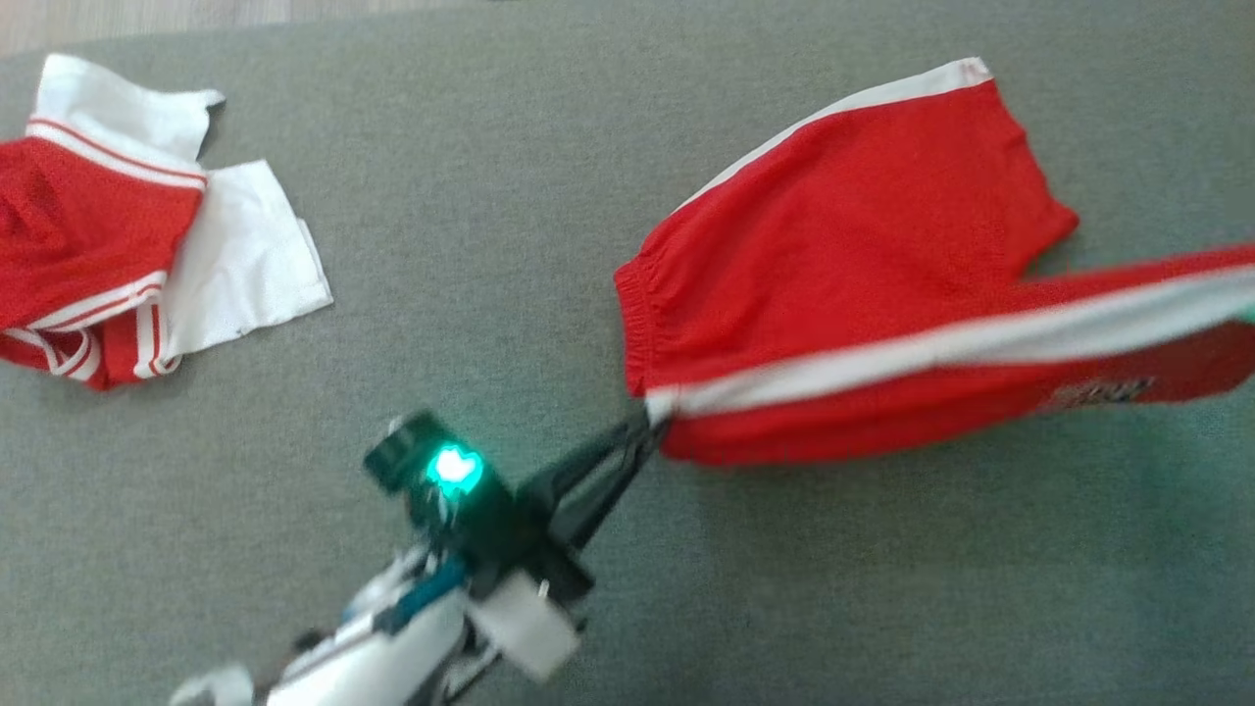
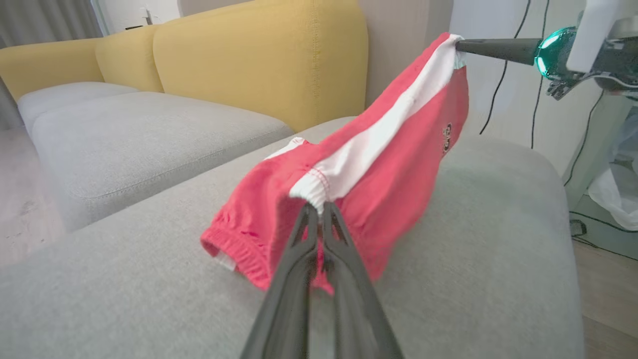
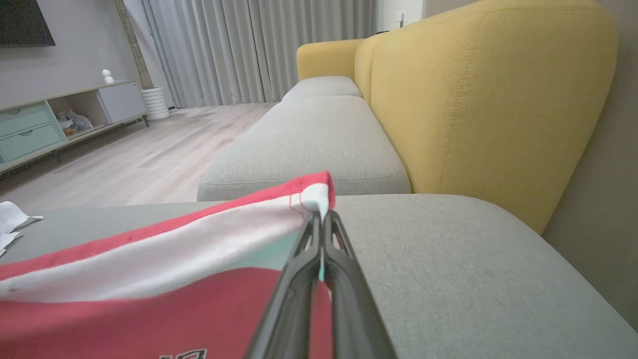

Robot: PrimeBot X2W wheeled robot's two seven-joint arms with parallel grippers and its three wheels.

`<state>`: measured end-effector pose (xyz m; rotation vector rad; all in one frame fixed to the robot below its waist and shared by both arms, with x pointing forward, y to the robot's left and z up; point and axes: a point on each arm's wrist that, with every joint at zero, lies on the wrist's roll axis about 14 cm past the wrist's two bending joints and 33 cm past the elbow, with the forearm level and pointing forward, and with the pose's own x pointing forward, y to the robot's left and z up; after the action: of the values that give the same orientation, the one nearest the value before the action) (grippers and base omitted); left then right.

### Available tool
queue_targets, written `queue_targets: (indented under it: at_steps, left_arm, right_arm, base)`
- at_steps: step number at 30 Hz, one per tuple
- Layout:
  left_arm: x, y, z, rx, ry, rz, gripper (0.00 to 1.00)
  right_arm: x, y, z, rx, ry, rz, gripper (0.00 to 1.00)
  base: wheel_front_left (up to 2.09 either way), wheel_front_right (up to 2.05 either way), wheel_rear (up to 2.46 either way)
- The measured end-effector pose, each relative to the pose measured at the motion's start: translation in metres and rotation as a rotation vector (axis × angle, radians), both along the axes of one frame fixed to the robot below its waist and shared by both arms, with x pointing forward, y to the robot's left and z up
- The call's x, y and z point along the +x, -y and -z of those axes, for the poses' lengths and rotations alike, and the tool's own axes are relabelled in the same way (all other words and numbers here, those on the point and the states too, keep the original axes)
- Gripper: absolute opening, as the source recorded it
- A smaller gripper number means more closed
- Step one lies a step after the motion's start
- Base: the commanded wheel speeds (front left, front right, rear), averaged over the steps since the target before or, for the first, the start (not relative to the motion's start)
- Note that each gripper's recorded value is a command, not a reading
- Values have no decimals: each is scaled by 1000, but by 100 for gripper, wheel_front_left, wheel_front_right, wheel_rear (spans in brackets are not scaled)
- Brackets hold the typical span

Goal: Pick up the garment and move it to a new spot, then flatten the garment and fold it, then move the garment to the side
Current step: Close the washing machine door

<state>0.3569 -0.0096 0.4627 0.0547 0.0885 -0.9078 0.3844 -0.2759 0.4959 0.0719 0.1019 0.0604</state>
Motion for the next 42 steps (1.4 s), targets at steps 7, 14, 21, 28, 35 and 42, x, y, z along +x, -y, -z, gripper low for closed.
queue_targets:
  at_steps: [7, 14, 21, 28, 35, 42]
  left_arm:
    - [56, 7, -7, 20, 11, -29, 0]
    - [101, -8, 10, 68, -38, -111, 0]
    - [111, -17, 34, 95, -131, -144, 0]
    - [122, -21, 45, 81, -151, -162, 16]
    - [126, -23, 47, 31, -141, -203, 100]
    - [117, -43, 36, -18, -109, -377, 100]
  right_arm:
    - [58, -10, 9, -16, -24, -41, 0]
    - [118, -28, 22, -37, -57, -116, 0]
    - [154, -45, 43, -48, -124, -169, 0]
    - [173, -54, 74, -60, -190, -190, 27]
    - [182, -55, 76, -26, -128, -157, 100]
    - [167, -55, 69, 26, -115, -134, 100]
  base:
    - [0, 0, 0]
    - [0, 0, 0]
    - [0, 0, 0]
    - [0, 0, 0]
    - [0, 0, 0]
    - [0, 0, 0]
